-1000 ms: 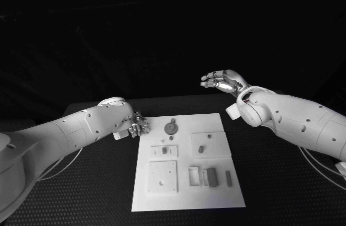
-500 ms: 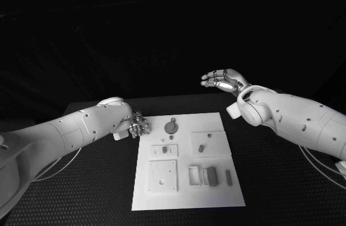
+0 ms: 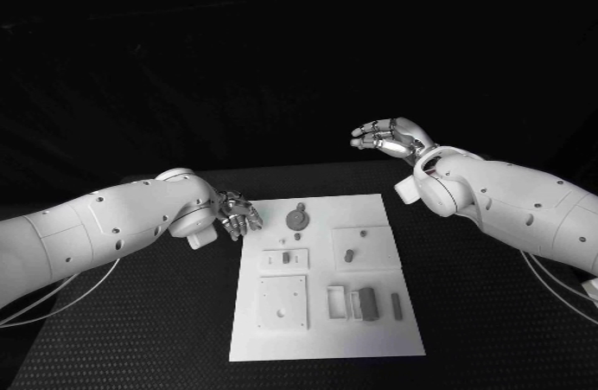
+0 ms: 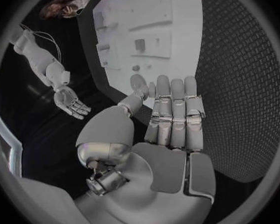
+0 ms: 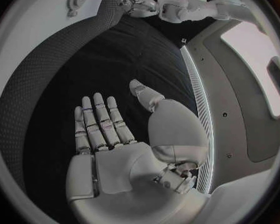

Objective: Assemble the parts on the task board

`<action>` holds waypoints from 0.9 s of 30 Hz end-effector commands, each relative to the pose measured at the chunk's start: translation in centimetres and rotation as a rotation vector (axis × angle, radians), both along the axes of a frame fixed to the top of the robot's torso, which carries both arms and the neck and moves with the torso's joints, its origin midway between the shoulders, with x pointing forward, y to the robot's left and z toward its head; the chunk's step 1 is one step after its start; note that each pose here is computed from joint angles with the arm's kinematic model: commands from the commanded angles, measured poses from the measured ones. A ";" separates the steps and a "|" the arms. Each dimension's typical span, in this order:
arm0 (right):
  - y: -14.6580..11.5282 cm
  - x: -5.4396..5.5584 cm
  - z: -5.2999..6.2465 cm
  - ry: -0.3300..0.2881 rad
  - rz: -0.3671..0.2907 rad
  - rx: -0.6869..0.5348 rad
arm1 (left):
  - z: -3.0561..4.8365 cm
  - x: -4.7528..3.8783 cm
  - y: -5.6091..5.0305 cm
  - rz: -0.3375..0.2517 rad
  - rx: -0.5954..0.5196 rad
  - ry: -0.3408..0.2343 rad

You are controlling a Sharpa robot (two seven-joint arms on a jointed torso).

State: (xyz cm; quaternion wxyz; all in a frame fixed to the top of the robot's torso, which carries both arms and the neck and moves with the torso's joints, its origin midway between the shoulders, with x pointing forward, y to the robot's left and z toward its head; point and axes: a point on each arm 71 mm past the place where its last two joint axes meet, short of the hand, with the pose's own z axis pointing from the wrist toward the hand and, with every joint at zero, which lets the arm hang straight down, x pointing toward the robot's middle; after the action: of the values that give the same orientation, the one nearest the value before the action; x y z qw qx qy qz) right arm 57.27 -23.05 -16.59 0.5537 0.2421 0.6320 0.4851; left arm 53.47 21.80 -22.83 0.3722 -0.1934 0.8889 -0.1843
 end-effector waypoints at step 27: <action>0.1 -0.1 0.0 0.002 0.019 -0.003 | -2.85 -4.31 -4.0 -0.055 0.077 -0.019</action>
State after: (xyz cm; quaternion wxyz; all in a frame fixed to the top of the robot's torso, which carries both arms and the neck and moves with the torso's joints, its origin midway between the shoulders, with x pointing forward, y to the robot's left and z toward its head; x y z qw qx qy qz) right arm 57.24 -23.23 -16.59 0.5534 0.2429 0.6329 0.4840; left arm 48.98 17.81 -25.78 0.3674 -0.1680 0.8989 -0.1695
